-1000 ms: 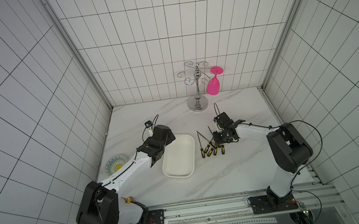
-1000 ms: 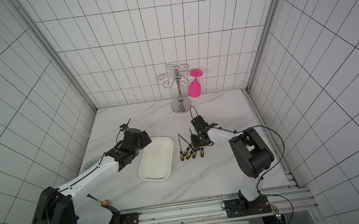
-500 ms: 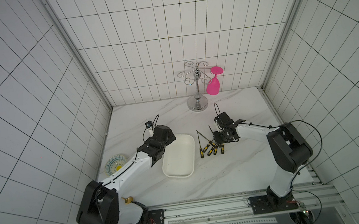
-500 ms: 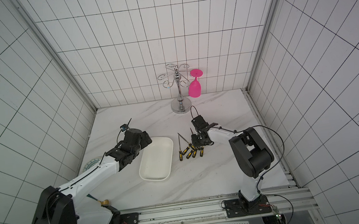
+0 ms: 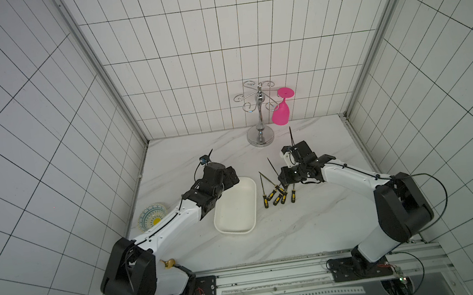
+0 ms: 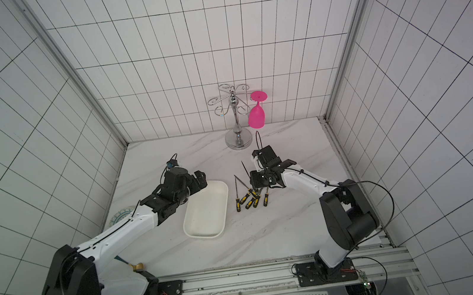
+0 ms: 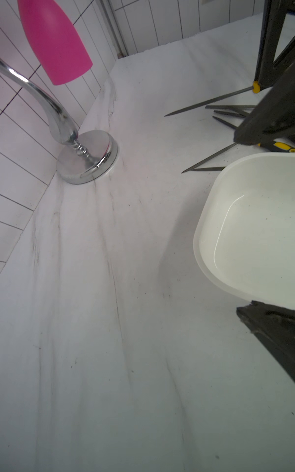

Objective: Put the file tool into the storage box
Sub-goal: Pick up the file tool from the center of the board.

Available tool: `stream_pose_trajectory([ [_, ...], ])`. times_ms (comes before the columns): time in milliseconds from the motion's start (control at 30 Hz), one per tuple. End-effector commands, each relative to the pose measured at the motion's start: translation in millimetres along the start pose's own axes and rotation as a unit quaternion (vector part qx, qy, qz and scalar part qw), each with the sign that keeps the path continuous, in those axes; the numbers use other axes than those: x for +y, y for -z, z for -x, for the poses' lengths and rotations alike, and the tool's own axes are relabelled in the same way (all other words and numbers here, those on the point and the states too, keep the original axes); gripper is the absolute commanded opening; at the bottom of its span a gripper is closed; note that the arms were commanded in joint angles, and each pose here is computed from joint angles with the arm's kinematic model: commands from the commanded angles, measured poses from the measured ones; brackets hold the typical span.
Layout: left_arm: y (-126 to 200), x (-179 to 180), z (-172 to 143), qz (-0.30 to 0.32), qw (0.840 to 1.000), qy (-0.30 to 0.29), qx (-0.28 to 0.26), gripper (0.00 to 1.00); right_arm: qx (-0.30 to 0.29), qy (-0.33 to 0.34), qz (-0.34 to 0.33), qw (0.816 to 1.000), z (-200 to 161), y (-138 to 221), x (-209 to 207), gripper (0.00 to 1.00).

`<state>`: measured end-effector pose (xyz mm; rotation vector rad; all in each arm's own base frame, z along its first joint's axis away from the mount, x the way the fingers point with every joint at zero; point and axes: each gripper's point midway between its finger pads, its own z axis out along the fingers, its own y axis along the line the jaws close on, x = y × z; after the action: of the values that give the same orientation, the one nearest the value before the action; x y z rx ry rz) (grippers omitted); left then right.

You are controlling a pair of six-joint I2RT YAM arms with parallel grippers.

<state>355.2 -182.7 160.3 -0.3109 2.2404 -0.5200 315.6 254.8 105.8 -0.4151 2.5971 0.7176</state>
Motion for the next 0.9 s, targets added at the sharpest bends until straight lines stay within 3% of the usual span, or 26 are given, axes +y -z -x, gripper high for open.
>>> stream_pose_trajectory([
  [0, -0.7, -43.2, 4.3, -0.095, 0.995, -0.003, 0.011, 0.99, 0.002, 0.016, 0.09, 0.996, 7.0, 9.2, 43.9, 0.0],
  [200, -6.6, -73.8, -3.0, -0.174, 0.984, 0.022, 0.037, 0.99, -0.018, 0.056, 0.136, 0.989, 19.6, 26.7, 85.0, 0.0],
  [733, -29.5, -100.7, -5.0, -0.217, 0.971, 0.071, 0.065, 0.99, -0.056, 0.099, 0.19, 0.975, 42.8, 59.9, 138.4, 0.0],
  [800, -31.2, -107.1, -4.0, -0.23, 0.967, 0.08, 0.07, 0.96, -0.058, 0.1, 0.189, 0.975, 43.5, 61.0, 138.8, 0.0],
  [867, -31.1, -112.3, -3.1, -0.244, 0.963, 0.087, 0.076, 0.85, -0.061, 0.101, 0.185, 0.976, 43.5, 61.4, 137.5, 0.0],
])
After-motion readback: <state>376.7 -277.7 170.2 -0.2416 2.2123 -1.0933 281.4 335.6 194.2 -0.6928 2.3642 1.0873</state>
